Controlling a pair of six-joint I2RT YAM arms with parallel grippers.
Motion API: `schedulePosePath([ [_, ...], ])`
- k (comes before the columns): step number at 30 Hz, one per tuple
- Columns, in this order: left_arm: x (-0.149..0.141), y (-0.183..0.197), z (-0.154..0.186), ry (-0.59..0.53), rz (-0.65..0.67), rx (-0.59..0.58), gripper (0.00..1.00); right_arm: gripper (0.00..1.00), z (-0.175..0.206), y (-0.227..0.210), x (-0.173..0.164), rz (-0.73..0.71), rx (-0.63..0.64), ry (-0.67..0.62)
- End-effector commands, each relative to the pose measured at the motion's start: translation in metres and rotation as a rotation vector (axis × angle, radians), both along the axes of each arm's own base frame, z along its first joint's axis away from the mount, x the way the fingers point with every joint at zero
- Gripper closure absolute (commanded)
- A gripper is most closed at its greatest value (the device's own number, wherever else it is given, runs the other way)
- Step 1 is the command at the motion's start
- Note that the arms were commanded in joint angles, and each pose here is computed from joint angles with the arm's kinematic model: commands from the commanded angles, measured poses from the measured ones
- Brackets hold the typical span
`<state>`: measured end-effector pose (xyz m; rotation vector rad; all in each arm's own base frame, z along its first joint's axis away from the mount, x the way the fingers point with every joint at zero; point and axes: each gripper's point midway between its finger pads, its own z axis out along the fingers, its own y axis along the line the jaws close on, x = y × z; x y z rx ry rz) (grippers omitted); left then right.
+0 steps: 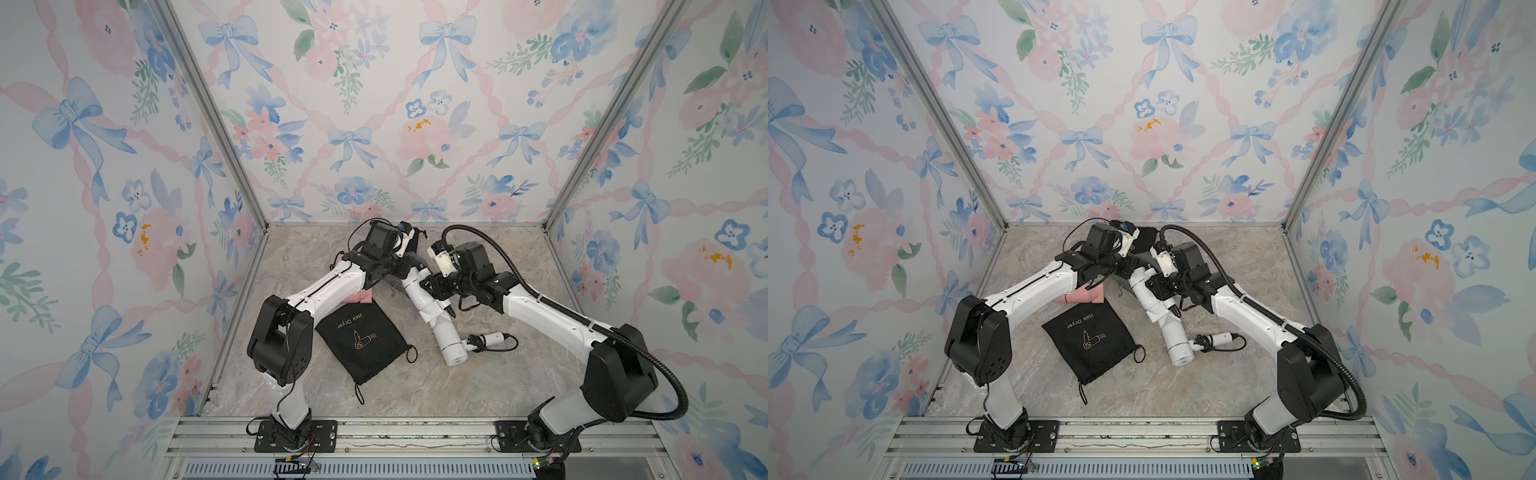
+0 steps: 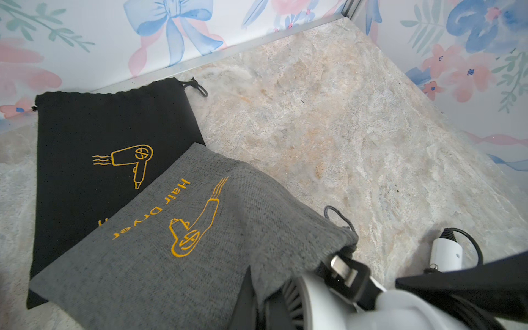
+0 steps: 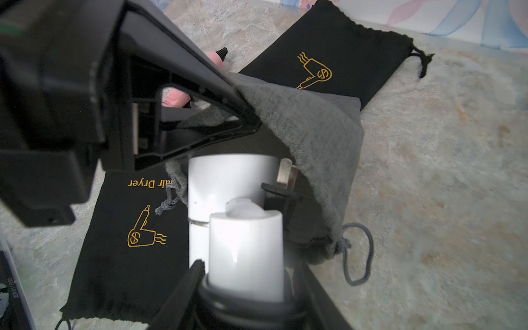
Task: Pack away hair dryers
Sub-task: Place the hair dryer in the drawstring bag.
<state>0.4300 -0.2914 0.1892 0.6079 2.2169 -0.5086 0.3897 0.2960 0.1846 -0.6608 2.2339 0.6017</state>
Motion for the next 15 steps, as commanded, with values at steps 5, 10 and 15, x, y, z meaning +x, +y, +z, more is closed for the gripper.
schedulePosePath([
  [5,-0.004,-0.009,0.005,0.01,-0.022,-0.027,0.94,0.66,-0.002,0.016,-0.006,0.031,-0.002,0.024],
  [10,-0.01,-0.013,0.012,-0.002,-0.044,-0.037,0.94,0.66,-0.014,0.022,-0.003,0.038,0.005,0.058],
  [15,-0.015,-0.016,0.016,-0.01,-0.06,-0.038,0.94,0.66,-0.019,0.027,0.006,0.033,0.022,0.096],
])
